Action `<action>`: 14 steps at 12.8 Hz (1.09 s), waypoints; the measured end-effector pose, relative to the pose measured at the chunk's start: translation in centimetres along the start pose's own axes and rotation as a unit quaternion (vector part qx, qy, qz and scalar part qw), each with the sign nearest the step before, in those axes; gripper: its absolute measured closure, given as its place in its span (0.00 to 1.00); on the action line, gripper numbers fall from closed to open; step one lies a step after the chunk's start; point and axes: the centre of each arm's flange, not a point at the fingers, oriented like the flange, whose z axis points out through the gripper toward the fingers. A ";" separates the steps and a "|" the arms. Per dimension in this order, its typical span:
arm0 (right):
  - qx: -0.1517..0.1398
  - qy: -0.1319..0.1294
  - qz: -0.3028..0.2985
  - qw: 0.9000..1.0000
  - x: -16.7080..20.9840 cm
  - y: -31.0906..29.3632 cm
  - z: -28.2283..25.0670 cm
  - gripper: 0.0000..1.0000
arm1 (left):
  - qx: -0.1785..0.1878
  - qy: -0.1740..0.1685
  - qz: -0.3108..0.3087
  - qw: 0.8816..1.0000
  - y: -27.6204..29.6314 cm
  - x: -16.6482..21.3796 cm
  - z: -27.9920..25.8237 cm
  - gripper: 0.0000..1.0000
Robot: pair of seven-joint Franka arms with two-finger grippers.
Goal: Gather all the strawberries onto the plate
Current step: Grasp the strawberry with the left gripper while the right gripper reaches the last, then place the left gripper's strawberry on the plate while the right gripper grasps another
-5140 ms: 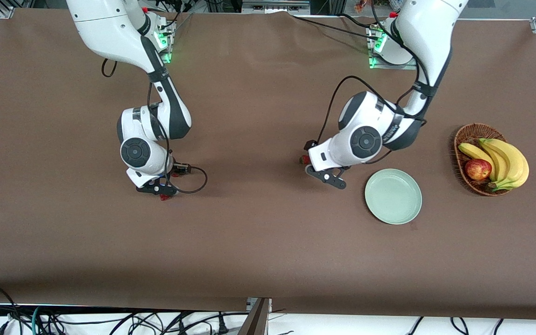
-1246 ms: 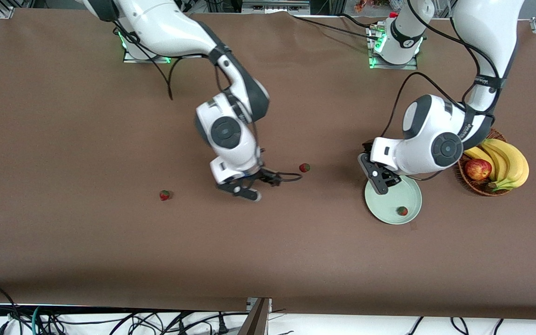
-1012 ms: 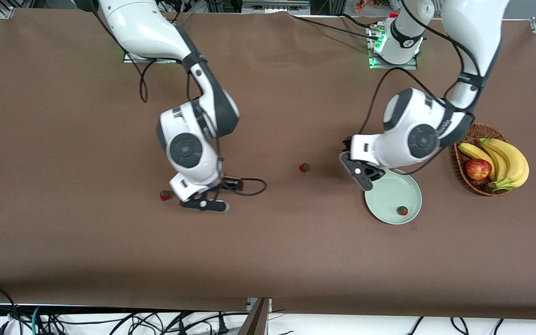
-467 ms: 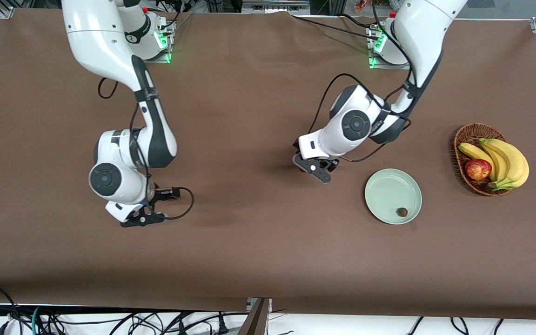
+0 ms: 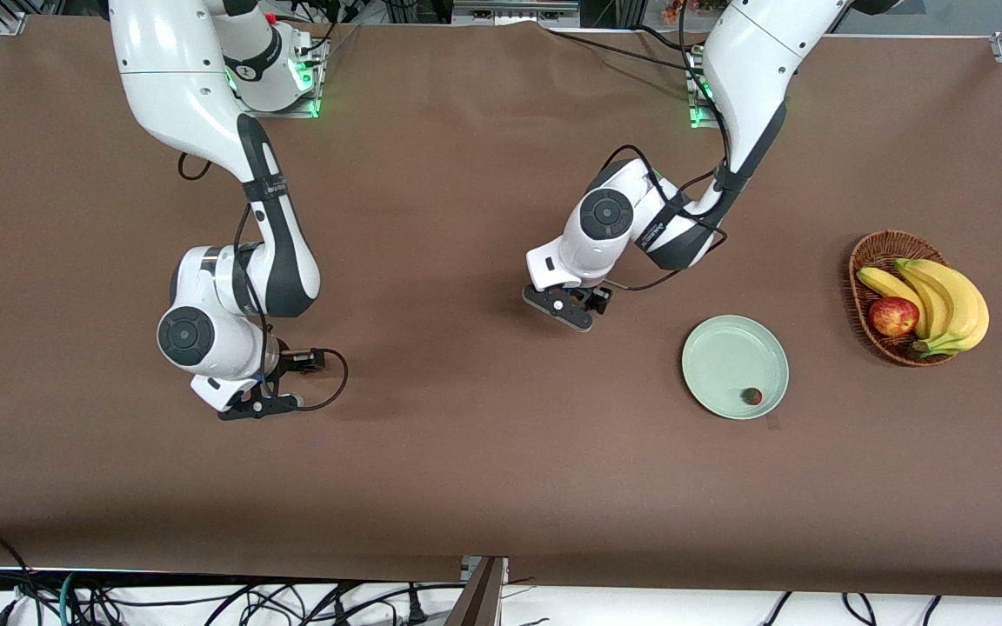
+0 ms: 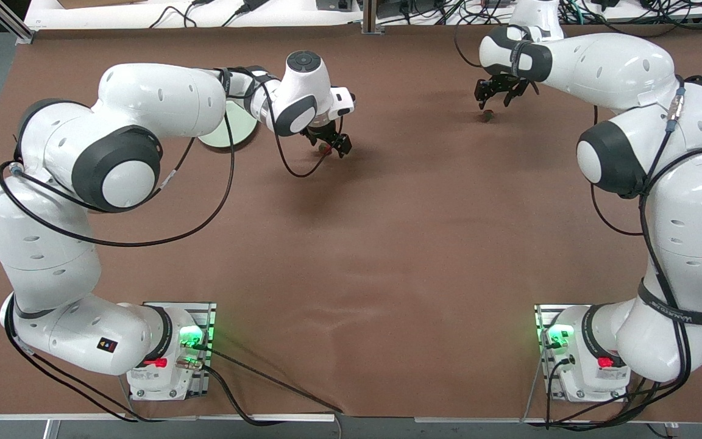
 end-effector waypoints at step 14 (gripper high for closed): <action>0.017 -0.006 0.019 1.000 -1.2 0.2 2.3 0.67 | 0.027 0.025 0.034 0.999 -1.5 0.6 1.7 0.65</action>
